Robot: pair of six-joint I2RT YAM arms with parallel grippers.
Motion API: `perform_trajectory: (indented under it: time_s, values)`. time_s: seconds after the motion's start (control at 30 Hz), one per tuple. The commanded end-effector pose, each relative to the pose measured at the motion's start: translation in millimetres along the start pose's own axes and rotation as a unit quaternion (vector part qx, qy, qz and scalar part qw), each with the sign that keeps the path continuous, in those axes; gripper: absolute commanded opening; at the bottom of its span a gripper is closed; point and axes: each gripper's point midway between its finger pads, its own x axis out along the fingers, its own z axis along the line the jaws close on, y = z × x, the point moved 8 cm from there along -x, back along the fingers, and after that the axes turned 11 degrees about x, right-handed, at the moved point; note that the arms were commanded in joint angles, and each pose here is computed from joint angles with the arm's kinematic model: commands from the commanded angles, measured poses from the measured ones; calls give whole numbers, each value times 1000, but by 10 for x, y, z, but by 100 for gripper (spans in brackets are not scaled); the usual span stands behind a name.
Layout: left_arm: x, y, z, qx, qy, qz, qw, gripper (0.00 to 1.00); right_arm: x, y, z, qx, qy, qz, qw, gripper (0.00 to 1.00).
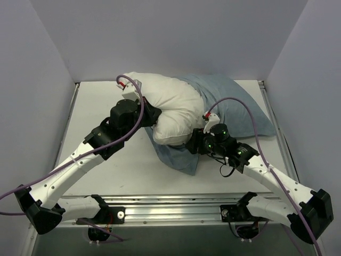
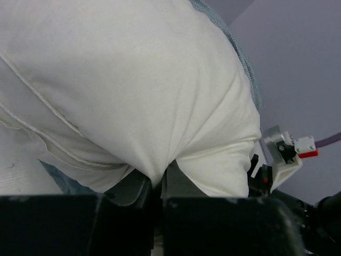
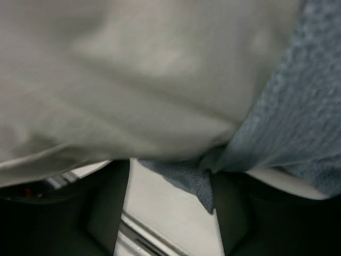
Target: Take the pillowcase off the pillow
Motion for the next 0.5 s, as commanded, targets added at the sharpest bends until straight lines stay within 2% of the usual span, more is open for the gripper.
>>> perform_trajectory:
  time_s: [0.0,0.03,0.07,0.13,0.2,0.3,0.47]
  values:
    - [-361,-668,-171,-41,38,-140,989,2,190,4,-176,9,49,-17,999,42]
    - [-386,-672,-135,-43,26,-144,988,2,228,13,-247,13,67,-18,997,34]
    - [-463,-703,-105,-46,22,-152,987,2,238,-35,-382,29,94,-30,995,22]
    - [-506,-678,-34,-44,7,-154,987,2,220,-59,-569,49,130,-35,990,11]
    - [-588,-707,40,-42,-5,-162,986,2,130,-113,-874,82,201,-57,974,0]
    - [-687,-697,120,-37,-12,-159,986,2,-50,-200,-1141,108,283,-86,949,0]
    - [-929,-780,446,-46,-54,-175,982,2,-266,-284,-1428,151,334,-114,923,0]
